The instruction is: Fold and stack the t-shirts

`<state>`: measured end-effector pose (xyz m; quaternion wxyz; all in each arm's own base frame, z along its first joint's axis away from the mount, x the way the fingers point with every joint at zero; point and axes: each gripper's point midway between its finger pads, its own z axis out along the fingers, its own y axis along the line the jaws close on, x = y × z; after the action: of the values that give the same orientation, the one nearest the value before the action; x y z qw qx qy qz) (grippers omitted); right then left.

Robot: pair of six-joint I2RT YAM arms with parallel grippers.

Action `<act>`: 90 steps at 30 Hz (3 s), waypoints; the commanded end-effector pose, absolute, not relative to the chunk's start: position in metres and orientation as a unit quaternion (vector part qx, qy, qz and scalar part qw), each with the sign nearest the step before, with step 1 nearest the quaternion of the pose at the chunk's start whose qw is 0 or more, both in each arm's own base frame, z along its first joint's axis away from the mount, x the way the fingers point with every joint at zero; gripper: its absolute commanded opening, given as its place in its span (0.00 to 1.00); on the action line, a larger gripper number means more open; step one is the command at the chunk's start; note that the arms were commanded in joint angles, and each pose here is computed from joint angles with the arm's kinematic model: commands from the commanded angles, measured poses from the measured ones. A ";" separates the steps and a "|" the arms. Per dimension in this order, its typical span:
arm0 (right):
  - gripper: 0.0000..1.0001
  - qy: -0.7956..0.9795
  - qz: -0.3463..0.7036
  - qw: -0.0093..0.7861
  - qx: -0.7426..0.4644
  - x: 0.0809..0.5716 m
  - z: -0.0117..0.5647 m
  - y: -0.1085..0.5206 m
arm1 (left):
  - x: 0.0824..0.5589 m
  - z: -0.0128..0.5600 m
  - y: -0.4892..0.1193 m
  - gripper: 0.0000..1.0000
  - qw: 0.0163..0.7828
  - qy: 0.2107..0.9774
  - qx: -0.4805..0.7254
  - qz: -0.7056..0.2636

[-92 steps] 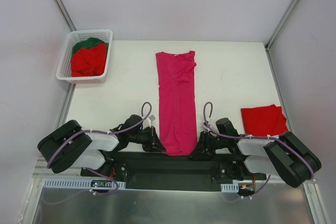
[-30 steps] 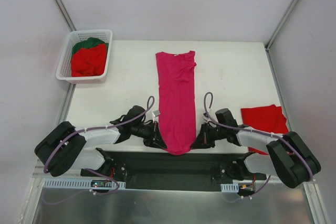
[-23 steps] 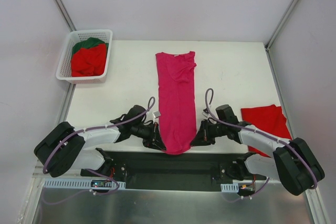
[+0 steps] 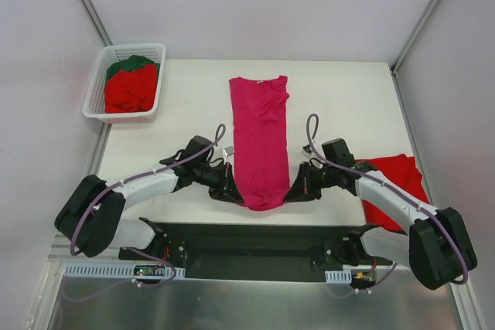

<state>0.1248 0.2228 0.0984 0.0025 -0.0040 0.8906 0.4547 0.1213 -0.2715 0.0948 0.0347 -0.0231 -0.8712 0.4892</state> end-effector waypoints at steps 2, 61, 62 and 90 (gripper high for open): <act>0.02 0.893 0.450 0.018 -0.015 0.135 0.114 0.217 | 0.139 0.108 -0.269 0.00 0.019 -0.862 -0.047 0.504; 0.02 0.885 0.465 0.026 -0.003 0.266 0.123 0.226 | 0.267 0.133 -0.270 0.00 -0.007 -0.850 -0.046 0.525; 0.01 0.885 0.465 0.026 0.000 0.268 0.124 0.226 | 0.269 0.133 -0.269 0.00 -0.008 -0.850 -0.045 0.525; 0.02 0.879 0.476 0.019 0.016 0.320 0.115 0.229 | 0.321 0.127 -0.268 0.00 -0.005 -0.847 -0.038 0.530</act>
<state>0.3090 0.2272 0.1020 0.0057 0.0307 0.8872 0.4604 0.3108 -0.2707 0.1152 0.0072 -0.0214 -0.8570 0.5148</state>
